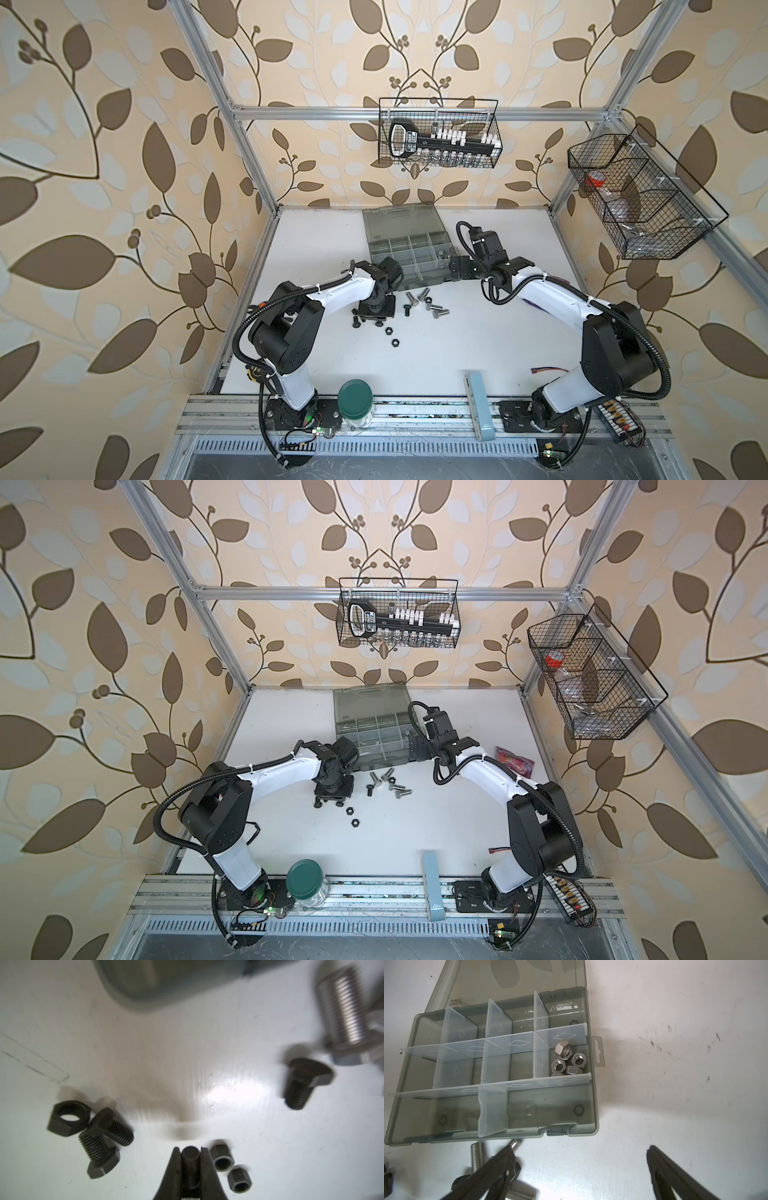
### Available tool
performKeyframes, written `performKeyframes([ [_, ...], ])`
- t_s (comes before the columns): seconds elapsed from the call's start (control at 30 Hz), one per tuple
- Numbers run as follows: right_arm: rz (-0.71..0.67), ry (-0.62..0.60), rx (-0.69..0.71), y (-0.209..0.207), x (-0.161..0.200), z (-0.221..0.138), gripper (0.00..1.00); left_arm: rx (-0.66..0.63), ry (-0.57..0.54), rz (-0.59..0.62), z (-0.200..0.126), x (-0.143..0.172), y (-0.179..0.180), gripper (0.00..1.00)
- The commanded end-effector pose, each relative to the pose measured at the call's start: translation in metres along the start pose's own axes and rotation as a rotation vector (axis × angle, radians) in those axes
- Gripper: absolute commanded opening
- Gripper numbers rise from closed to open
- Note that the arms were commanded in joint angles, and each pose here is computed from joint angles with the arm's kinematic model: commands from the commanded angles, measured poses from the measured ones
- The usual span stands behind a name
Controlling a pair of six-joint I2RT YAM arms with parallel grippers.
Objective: Sort the screws and nuts into containers
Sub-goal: Pick up the screw at the center of the table, then place the screw into the container.
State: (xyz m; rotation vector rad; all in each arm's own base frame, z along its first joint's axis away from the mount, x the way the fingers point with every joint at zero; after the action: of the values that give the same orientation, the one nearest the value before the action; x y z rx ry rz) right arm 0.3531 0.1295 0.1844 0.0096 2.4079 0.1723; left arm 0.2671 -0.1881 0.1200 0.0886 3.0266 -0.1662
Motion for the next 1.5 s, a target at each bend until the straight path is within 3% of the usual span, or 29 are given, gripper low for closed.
performKeyframes([
  [0.0, 0.014, -0.026, 0.009, -0.002, 0.001, -0.007, 0.99, 0.018, -0.158, -0.007, -0.034, -0.026, -0.011, 0.0],
  [0.43, 0.041, -0.069, 0.017, -0.006, 0.0, -0.02, 0.99, 0.066, -0.36, -0.035, -0.063, -0.105, -0.014, 0.0],
  [0.7, 0.051, -0.074, 0.015, -0.006, 0.001, -0.024, 0.99, 0.043, -0.403, -0.064, -0.065, -0.14, -0.002, 0.0],
  [0.93, 0.054, -0.074, 0.021, -0.008, 0.002, -0.025, 1.0, 0.07, -0.396, -0.079, -0.062, -0.148, 0.004, 0.0],
  [1.47, 0.055, -0.061, 0.028, -0.008, 0.005, -0.02, 1.0, 0.154, -0.331, 0.005, -0.045, -0.128, 0.0, 0.0],
])
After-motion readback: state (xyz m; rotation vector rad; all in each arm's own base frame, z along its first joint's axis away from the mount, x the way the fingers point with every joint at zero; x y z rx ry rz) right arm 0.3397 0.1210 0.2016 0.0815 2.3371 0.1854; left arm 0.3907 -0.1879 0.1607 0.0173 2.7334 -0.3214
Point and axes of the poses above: each gripper's point midway between its finger pads, its own z axis out along the fingers, its own y axis along the line the jaws close on, x = y × z, the point moved 7 cm from there along -z, back along the fingers, and after that the axes turned 1 degree about z, right-handed, at the moved point
